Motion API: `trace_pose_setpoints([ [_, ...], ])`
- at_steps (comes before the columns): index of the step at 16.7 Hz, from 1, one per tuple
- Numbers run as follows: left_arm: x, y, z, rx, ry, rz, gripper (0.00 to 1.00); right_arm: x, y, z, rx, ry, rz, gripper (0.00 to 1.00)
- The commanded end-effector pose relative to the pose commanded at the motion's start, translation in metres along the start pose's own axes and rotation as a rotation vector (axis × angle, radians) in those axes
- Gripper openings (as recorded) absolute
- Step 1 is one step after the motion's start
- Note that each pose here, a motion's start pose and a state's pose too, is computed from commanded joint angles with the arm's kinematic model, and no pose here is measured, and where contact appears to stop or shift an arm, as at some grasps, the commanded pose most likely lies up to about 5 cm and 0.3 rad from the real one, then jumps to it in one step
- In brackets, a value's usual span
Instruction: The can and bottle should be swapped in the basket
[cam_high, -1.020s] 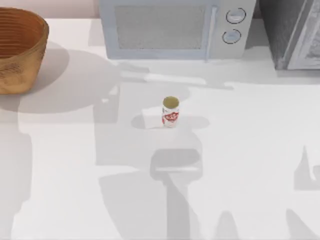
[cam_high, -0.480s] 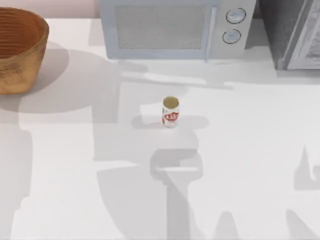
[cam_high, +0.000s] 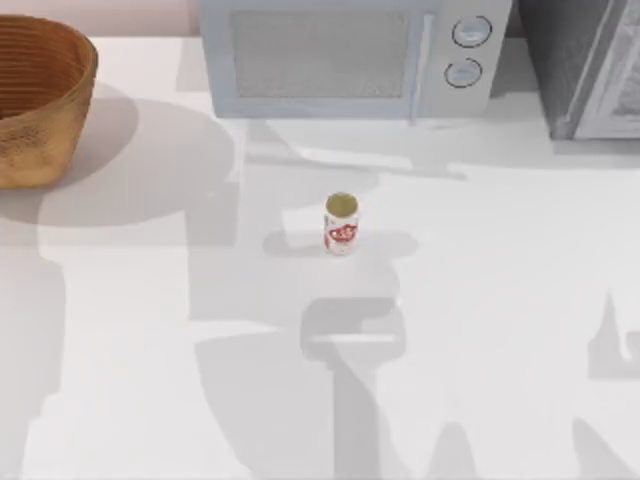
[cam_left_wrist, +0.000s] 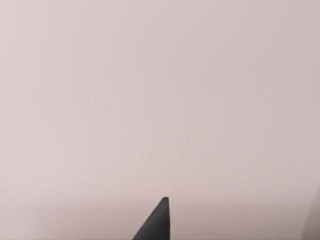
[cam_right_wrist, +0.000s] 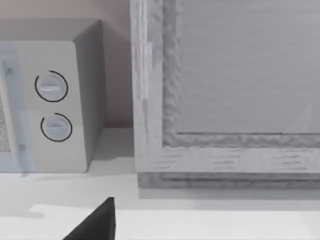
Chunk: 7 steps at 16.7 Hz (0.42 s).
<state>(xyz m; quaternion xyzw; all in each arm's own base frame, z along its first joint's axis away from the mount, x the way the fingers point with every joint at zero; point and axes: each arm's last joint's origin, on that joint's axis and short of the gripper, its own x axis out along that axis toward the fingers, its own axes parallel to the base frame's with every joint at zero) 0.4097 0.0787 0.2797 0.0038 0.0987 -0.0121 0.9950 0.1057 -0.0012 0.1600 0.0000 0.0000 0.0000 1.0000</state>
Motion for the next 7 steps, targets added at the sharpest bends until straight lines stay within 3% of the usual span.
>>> trace_pose_setpoints([
  [2,0.0000,0.0000,0.0000,0.000,0.000,0.000,1.00,0.0000,0.0000,0.0000,0.000,0.000,0.000,1.00],
  [7,0.0000,0.0000,0.0000,0.000,0.000,0.000,1.00,0.0000,0.0000,0.0000,0.000,0.000,0.000,1.00],
])
